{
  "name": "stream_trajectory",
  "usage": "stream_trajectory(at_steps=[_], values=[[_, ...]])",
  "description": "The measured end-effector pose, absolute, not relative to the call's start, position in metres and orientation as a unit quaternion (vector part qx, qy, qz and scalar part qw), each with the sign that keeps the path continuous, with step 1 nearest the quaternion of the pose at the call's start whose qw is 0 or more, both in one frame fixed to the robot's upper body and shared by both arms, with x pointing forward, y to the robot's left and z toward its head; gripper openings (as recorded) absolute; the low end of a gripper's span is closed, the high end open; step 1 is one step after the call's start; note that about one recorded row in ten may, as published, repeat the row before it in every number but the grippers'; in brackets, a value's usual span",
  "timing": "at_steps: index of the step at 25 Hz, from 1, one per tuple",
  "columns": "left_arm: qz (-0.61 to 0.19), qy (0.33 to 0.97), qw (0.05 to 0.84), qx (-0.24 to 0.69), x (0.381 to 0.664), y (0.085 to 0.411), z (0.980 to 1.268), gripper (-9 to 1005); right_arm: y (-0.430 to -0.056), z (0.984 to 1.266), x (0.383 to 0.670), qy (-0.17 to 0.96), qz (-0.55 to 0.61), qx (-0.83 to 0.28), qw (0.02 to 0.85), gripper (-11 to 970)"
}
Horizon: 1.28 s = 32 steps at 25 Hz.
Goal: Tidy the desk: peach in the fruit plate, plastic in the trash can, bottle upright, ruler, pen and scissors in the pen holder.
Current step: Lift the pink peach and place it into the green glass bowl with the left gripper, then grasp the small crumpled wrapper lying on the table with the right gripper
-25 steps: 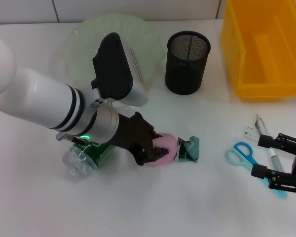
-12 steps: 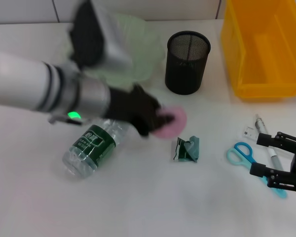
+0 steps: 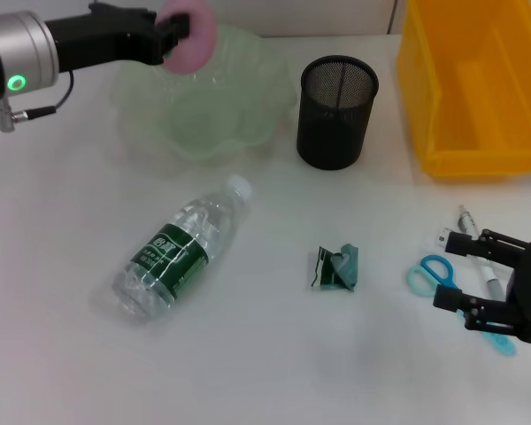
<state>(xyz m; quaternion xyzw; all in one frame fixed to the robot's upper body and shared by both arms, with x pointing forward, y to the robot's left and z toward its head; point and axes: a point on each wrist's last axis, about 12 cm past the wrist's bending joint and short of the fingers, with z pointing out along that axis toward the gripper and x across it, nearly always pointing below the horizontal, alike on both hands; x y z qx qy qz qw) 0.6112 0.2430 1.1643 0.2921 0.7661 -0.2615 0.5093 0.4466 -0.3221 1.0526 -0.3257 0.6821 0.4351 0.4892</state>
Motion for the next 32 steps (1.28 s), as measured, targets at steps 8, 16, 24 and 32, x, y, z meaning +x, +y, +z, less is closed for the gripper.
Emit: stream_trajectory(at_steps=[8,16,24,32], values=[[-0.222,0.800,0.501,0.246,0.634,0.243,1.135,201,-0.314,1.054,0.452,0.675,0.441,-0.331,0.490,816],[-0.236,0.796,0.512,0.223,0.630,0.251,1.134,393,-0.310,1.054,0.455,0.673,0.443,-0.334,0.490,816],[-0.358,0.728,0.516,0.275,0.580,0.264,1.133,738,-0.304,1.062,0.470,0.669,0.451,-0.335,0.487,816],[-0.453,0.652,0.462,0.394,0.506,0.283,1.112,816,-0.307,1.117,0.522,0.713,0.421,-0.368,0.423,816]])
